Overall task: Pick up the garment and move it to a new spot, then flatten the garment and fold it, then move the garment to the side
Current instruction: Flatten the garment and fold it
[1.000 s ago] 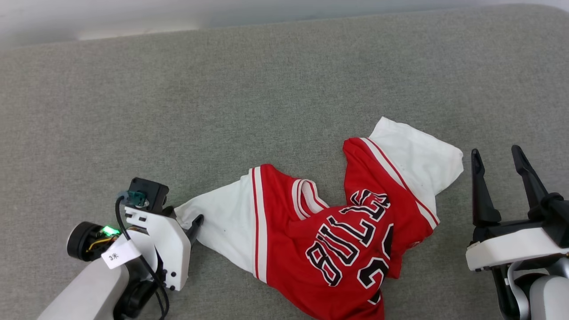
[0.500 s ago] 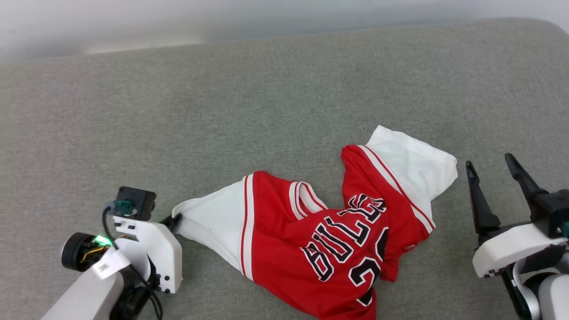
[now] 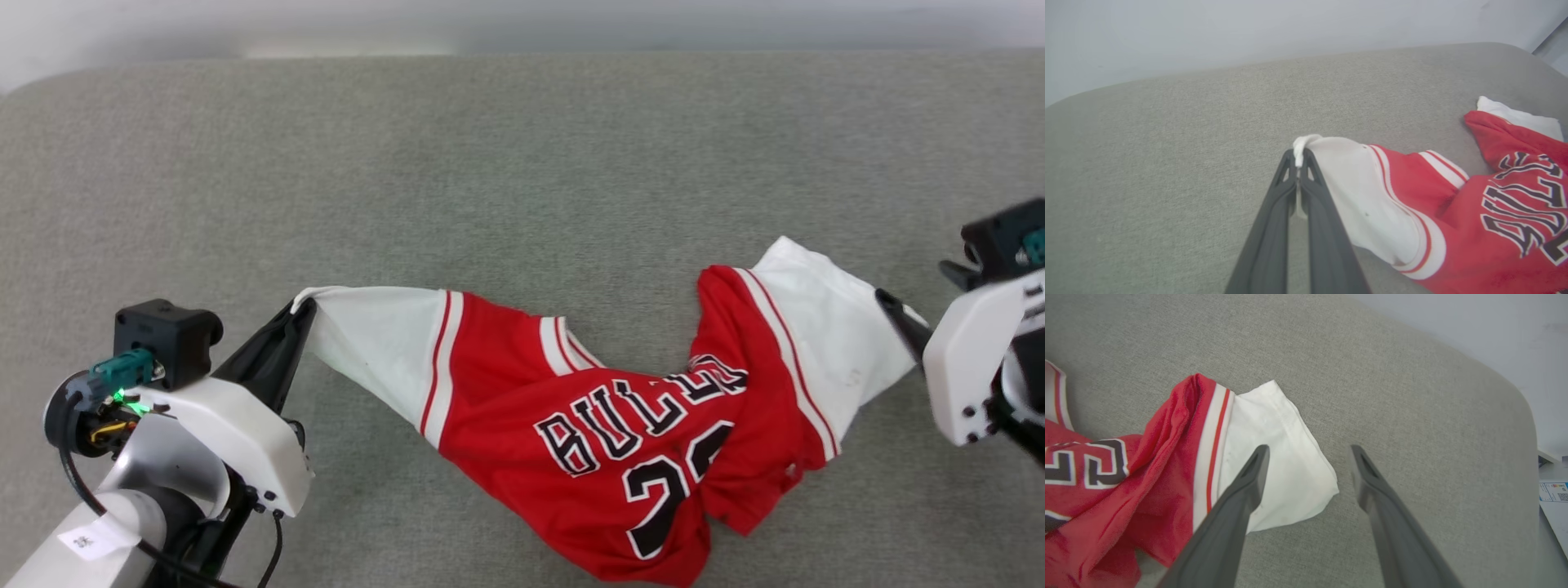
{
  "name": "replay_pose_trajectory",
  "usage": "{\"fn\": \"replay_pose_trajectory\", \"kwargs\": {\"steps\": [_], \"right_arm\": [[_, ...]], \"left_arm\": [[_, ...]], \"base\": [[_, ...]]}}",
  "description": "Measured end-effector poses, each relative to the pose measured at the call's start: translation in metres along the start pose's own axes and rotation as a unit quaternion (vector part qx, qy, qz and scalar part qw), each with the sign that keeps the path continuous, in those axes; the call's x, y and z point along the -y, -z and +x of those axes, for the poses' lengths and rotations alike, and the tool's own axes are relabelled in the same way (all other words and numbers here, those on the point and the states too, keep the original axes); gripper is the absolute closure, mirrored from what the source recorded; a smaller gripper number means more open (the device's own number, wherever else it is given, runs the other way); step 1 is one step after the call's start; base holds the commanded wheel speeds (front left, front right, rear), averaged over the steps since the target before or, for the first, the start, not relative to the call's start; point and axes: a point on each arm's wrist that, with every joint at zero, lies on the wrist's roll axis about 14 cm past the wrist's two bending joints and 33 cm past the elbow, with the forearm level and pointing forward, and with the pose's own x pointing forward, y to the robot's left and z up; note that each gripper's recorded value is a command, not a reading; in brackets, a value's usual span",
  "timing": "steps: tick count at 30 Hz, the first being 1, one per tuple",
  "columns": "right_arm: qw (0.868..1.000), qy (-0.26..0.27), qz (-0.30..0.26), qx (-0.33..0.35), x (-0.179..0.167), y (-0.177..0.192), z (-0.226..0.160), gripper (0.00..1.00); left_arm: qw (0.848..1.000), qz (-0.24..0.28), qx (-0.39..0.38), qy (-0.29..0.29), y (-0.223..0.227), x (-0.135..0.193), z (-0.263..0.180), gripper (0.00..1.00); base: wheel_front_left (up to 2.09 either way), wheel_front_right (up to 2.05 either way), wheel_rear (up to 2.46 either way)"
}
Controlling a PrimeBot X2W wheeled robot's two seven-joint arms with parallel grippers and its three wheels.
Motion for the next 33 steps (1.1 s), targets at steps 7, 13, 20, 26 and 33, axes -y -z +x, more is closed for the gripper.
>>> {"fn": "replay_pose_trajectory", "kwargs": {"steps": [7, 13, 20, 26, 33], "right_arm": [[0.994, -0.035, -0.030, -0.103, -0.006, -0.009, 0.041, 0.00], [0.980, -0.058, -0.046, -0.185, -0.019, 0.015, 0.076, 0.00], [0.970, -0.084, -0.046, -0.224, -0.035, 0.042, 0.106, 0.00], [0.962, -0.098, -0.074, -0.243, -0.044, 0.059, 0.120, 0.00], [0.966, -0.107, -0.063, -0.226, -0.049, 0.059, 0.120, 1.00]], "left_arm": [[1.000, 0.007, 0.002, 0.000, -0.001, 0.002, -0.014, 1.00], [1.000, -0.002, 0.003, 0.000, 0.000, 0.007, -0.019, 1.00], [1.000, -0.009, -0.005, 0.003, 0.007, 0.010, -0.018, 1.00], [1.000, -0.018, -0.018, -0.008, 0.017, 0.003, -0.016, 1.00], [1.000, -0.019, -0.014, -0.015, 0.016, -0.002, -0.018, 1.00]], "base": [[0.00, 0.00, 0.00], [0.00, 0.00, 0.00], [0.00, 0.00, 0.00], [0.00, 0.00, 0.00], [0.00, 0.00, 0.00]]}}
